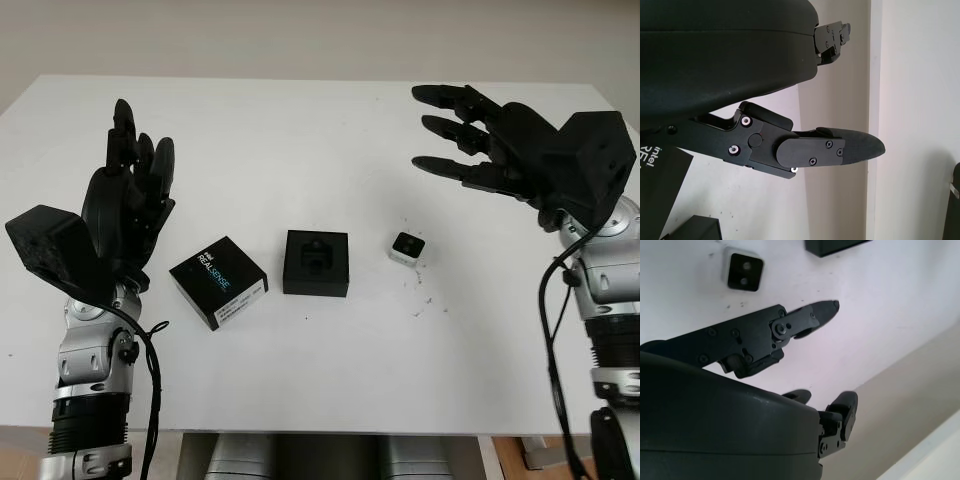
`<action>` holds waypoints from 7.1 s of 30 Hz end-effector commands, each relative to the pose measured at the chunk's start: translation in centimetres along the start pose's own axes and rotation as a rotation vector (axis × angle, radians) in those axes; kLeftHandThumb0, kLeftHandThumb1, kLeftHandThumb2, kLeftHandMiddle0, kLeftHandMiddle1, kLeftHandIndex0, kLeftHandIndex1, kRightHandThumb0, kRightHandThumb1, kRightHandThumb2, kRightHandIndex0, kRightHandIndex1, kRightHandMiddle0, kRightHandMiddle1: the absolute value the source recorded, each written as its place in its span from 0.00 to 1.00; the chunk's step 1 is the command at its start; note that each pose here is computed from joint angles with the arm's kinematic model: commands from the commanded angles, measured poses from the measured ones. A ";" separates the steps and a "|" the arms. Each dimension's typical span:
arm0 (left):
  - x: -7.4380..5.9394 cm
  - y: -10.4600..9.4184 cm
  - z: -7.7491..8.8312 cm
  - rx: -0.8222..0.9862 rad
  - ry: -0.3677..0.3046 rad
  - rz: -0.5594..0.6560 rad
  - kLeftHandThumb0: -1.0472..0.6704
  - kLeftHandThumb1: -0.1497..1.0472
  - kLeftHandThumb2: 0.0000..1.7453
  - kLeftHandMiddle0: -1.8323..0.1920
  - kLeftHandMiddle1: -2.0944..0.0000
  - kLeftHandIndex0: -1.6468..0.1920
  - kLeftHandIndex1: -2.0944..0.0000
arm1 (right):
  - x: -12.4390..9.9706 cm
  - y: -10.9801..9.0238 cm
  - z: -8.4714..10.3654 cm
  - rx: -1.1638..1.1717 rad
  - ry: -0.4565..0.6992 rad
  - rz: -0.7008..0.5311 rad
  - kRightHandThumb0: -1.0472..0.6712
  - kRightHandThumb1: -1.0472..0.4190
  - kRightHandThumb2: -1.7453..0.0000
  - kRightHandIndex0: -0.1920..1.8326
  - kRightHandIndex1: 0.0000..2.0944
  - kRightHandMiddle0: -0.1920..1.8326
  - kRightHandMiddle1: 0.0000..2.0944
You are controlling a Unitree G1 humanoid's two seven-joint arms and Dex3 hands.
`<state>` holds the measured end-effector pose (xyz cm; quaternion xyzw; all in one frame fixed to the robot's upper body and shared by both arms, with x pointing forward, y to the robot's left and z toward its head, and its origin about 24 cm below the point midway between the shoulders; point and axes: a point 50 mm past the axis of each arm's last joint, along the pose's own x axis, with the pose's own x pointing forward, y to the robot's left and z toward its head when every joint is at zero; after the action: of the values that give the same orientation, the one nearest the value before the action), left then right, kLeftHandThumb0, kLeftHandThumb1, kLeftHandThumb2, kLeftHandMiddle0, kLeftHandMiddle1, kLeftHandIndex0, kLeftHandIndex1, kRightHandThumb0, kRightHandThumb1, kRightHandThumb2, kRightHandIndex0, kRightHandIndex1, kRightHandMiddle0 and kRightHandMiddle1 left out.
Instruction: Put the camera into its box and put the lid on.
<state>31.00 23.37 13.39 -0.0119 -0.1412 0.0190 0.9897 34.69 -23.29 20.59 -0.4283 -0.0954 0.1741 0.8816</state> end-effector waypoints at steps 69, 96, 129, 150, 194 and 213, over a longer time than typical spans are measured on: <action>0.1 0.9 1.1 0.061 0.002 0.017 0.20 1.00 0.22 1.00 0.98 0.99 0.98 | 1.8 5.2 -3.1 -0.646 -0.154 0.305 0.44 0.09 0.97 0.33 0.03 0.41 0.05; 0.3 1.1 1.2 0.076 -0.007 0.011 0.20 1.00 0.21 1.00 0.97 0.99 0.97 | 1.6 5.9 -4.1 -0.664 -0.144 0.304 0.47 0.08 0.97 0.38 0.07 0.27 0.49; 0.2 0.8 1.1 0.063 0.008 -0.004 0.22 1.00 0.23 1.00 0.98 1.00 0.98 | 2.1 4.4 -5.9 -0.308 0.141 0.238 0.43 0.05 0.97 0.25 0.02 0.26 0.64; -0.4 1.1 0.5 0.049 0.007 0.003 0.22 1.00 0.22 1.00 0.99 1.00 0.99 | 2.3 4.1 -4.6 -0.059 0.065 0.103 0.40 0.05 0.97 0.25 0.03 0.25 0.70; -0.4 -1.4 -1.1 -0.016 0.086 -0.014 0.21 1.00 0.20 1.00 0.99 1.00 0.99 | 0.5 12.8 3.2 0.427 0.238 -0.175 0.40 0.05 0.97 0.25 0.02 0.19 0.88; -0.7 -1.2 -0.6 -0.004 0.069 -0.003 0.21 1.00 0.19 1.00 1.00 1.00 0.99 | 1.7 13.3 3.0 0.343 0.137 0.036 0.40 0.07 0.97 0.25 0.02 0.22 0.82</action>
<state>30.61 22.07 12.26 -0.0194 -0.0992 0.0168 0.9947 32.06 -12.95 11.22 -0.2792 0.0192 0.1682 0.9452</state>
